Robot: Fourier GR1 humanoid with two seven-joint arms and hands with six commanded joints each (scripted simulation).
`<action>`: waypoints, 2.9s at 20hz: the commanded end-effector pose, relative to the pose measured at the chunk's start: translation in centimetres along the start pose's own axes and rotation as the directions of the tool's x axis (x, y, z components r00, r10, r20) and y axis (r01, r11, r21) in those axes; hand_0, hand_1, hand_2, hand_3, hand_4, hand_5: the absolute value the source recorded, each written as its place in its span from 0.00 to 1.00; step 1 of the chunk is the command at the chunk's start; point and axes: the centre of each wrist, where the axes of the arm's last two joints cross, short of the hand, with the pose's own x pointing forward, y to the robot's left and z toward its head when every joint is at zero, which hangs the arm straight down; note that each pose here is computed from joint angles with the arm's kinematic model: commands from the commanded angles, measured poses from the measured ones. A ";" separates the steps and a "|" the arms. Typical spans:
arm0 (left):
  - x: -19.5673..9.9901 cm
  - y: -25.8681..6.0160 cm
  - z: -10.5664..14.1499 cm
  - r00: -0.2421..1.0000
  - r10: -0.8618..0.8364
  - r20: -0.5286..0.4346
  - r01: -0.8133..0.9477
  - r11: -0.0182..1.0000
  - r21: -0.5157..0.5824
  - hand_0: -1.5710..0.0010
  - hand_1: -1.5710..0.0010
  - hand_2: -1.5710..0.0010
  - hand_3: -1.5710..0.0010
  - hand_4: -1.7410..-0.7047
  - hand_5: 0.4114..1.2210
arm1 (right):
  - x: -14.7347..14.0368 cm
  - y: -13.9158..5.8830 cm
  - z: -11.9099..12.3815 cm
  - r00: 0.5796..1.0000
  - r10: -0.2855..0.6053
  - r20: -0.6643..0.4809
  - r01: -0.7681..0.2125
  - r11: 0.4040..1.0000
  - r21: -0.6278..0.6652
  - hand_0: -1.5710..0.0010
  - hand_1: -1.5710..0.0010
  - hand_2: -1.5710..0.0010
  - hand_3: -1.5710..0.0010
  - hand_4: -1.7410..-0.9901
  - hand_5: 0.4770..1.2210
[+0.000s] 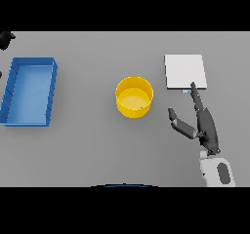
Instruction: Pick up the red beaker and tilt it to pour out 1 green nut into yellow bowl. Pick up the yellow bowl and place it on the metallic measuring scale.
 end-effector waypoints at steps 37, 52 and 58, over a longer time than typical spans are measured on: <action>-5.1 -2.8 5.6 0.997 0.025 -0.077 -0.047 0.950 -0.308 0.99 0.99 0.99 0.99 0.92 0.36 | 2.6 0.2 -2.5 0.968 0.221 0.121 -0.244 0.942 0.231 1.00 1.00 1.00 1.00 0.68 0.31; -4.4 -3.1 5.8 0.998 0.015 -0.067 -0.036 0.946 -0.321 1.00 1.00 1.00 1.00 0.91 0.38 | 6.8 2.9 -10.4 0.620 0.601 0.504 -0.780 0.408 0.474 1.00 1.00 1.00 1.00 0.62 0.26; -4.7 -2.5 5.7 0.997 0.008 -0.080 -0.033 0.949 -0.315 1.00 1.00 1.00 1.00 0.91 0.38 | 6.7 5.0 -12.0 0.591 0.564 0.577 -0.794 0.278 0.541 1.00 1.00 1.00 1.00 0.66 0.28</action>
